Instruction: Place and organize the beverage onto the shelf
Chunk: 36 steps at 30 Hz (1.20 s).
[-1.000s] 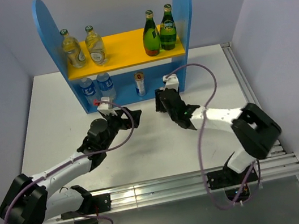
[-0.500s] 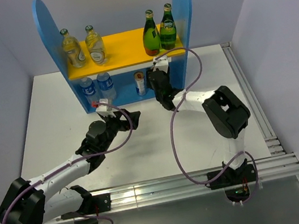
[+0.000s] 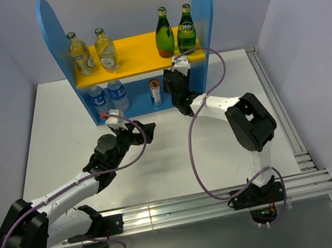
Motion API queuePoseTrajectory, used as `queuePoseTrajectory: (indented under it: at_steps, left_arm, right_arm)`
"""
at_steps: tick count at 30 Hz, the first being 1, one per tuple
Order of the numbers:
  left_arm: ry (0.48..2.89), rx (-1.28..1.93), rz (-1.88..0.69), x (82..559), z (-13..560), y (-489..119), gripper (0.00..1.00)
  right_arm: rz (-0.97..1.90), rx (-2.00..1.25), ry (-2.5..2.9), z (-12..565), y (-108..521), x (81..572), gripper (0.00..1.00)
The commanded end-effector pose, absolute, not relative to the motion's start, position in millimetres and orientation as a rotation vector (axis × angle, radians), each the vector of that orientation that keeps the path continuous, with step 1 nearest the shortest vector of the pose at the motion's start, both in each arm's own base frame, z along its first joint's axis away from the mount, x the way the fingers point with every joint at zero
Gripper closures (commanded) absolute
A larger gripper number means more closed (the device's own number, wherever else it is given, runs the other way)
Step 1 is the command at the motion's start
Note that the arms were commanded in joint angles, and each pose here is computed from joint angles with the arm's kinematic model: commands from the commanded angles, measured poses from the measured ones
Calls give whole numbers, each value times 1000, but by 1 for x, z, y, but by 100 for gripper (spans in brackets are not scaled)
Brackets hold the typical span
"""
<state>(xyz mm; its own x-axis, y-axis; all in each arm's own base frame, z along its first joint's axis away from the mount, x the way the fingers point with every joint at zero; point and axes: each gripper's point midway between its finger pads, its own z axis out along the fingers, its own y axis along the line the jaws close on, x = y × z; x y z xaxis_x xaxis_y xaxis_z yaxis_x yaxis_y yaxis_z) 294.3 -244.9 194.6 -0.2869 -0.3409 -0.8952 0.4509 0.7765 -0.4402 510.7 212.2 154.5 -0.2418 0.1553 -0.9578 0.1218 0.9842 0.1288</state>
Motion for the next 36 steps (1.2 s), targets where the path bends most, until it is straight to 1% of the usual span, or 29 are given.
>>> queuePoseTrajectory:
  at_steps: [1,6,18,24,30,36]
  left_arm:
    - [1645,73,-789,295,208,-245,1]
    - [1648,74,-798,295,205,-247,1]
    - [1655,79,-796,297,200,-250,1]
    - [1655,81,-795,299,199,-251,1]
    - [1659,85,-800,299,197,-253,1]
    - [1657,83,-802,299,197,-253,1]
  right_arm:
    - [59,324,1828,160,190,493,100]
    - [29,296,1856,148,190,481,100]
    - [18,299,1910,129,197,480,100]
    - [12,311,1932,123,198,454,100]
    - [-23,285,1937,115,207,439,100]
    - [-60,280,1877,127,207,450,100]
